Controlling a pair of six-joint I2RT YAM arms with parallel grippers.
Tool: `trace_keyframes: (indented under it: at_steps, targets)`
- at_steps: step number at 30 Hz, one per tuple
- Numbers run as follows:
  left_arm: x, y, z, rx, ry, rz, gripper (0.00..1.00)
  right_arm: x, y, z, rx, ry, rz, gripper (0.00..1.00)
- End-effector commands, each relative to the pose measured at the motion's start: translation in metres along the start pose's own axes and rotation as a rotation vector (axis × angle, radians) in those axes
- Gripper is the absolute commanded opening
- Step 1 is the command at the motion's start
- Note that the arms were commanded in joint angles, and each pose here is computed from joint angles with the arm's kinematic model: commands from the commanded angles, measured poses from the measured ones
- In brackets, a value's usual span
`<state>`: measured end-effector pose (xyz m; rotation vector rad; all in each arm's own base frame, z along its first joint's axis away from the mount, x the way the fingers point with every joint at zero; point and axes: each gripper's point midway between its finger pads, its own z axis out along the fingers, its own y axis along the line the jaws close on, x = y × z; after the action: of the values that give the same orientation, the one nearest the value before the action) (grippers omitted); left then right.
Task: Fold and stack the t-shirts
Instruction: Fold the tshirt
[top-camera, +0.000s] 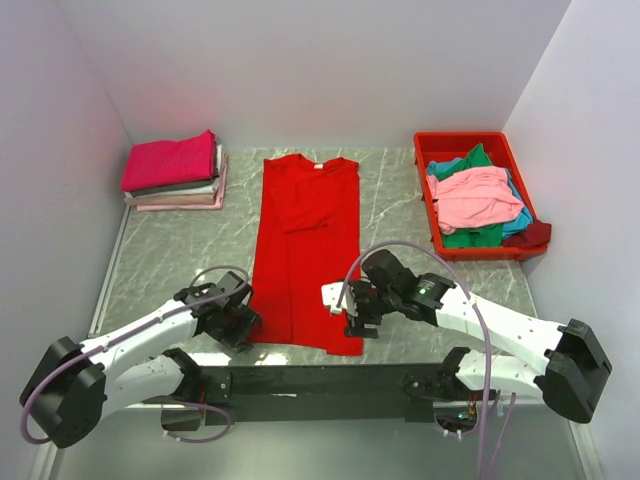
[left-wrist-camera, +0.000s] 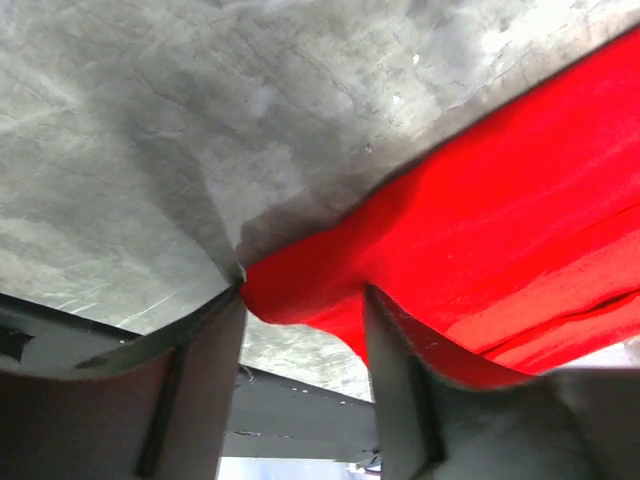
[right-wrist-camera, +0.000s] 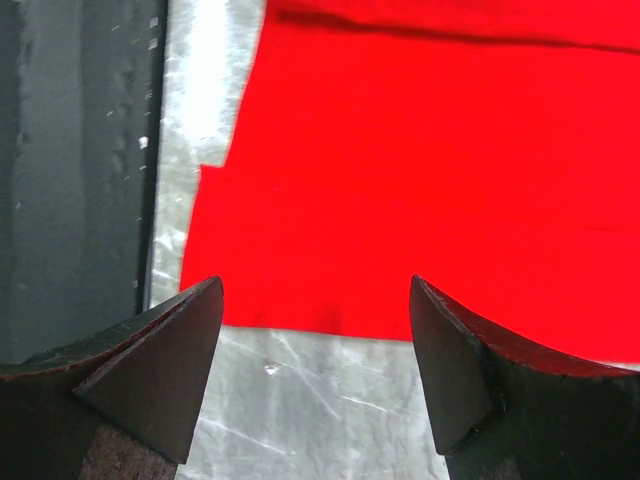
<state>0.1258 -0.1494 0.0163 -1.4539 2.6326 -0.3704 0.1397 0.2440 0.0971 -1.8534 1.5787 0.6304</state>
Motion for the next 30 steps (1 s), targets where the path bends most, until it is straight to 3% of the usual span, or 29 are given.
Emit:
trace_keyframes:
  at_steps: [1,5,6,12,21,30]
  targets:
    - [-0.015,0.005,0.017,-0.031,-0.086,-0.053,0.54,-0.005,0.007,0.002,-0.019,-0.019,-0.061,0.81]
    - [-0.015,0.004,0.021,-0.034,-0.089,-0.039,0.32,-0.001,0.022,0.006,-0.069,-0.004,-0.136,0.81]
    - [-0.015,0.004,0.021,-0.029,-0.092,-0.033,0.22,0.002,0.030,0.008,-0.097,0.002,-0.157,0.81]
    - [-0.015,-0.012,0.010,0.068,-0.090,-0.008,0.03,0.013,0.062,0.027,-0.182,0.080,-0.302,0.81]
    - [-0.011,-0.027,-0.004,0.154,-0.069,0.019,0.00,0.028,0.067,0.056,-0.151,0.217,-0.312,0.78]
    - [-0.008,-0.031,-0.005,0.177,-0.055,0.049,0.00,0.047,0.063,0.063,-0.130,0.307,-0.263,0.57]
